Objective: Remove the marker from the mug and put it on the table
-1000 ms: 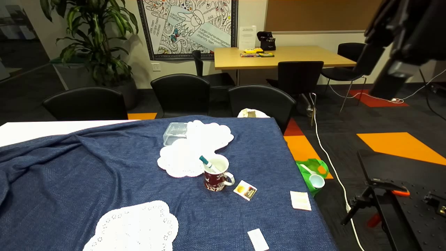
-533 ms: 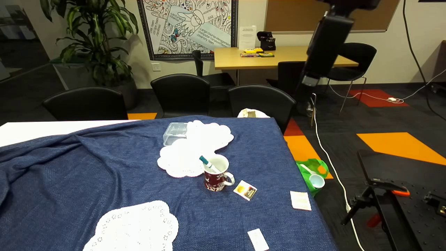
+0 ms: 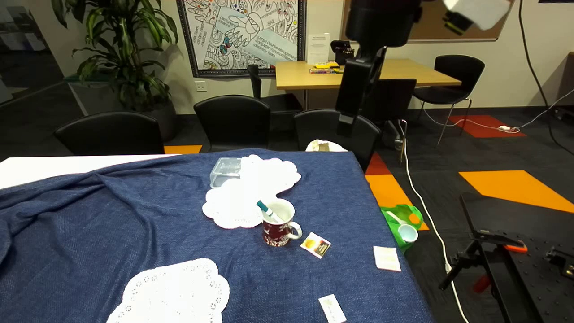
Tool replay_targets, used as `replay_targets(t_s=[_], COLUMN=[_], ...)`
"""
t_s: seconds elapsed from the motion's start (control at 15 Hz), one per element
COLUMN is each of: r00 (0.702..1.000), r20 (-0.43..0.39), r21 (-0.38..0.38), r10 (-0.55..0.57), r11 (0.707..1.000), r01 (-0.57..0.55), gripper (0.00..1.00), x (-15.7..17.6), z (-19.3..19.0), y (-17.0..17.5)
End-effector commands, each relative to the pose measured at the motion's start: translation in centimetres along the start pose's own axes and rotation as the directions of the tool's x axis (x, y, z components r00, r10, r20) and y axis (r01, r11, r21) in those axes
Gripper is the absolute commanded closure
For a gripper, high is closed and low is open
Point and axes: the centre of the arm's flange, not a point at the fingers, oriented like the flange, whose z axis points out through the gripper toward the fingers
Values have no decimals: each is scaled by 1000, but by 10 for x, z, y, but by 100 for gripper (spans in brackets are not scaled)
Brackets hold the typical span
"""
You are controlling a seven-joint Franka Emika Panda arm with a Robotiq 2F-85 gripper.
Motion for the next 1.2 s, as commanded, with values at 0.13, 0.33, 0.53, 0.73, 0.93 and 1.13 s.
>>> replay_targets(t_s=[0.13,0.33,0.53,0.73,0.93,1.13], r00=[1000,1000,999,998,999,1000], r20=[10,7,18,6,14,-19], r21=[0,0,3,-27,-43,-60], r10=[6,6,47,61,43,13], r11=[1000,1000,999,998,998,998], r01=[-6,-6,-47,-60,-43,-14], gripper=[0,0,0,0,0,0], x=[6,7,23,42,60,79], z=[6,5,19,38,59,82], y=[2,2,4,6,13,24])
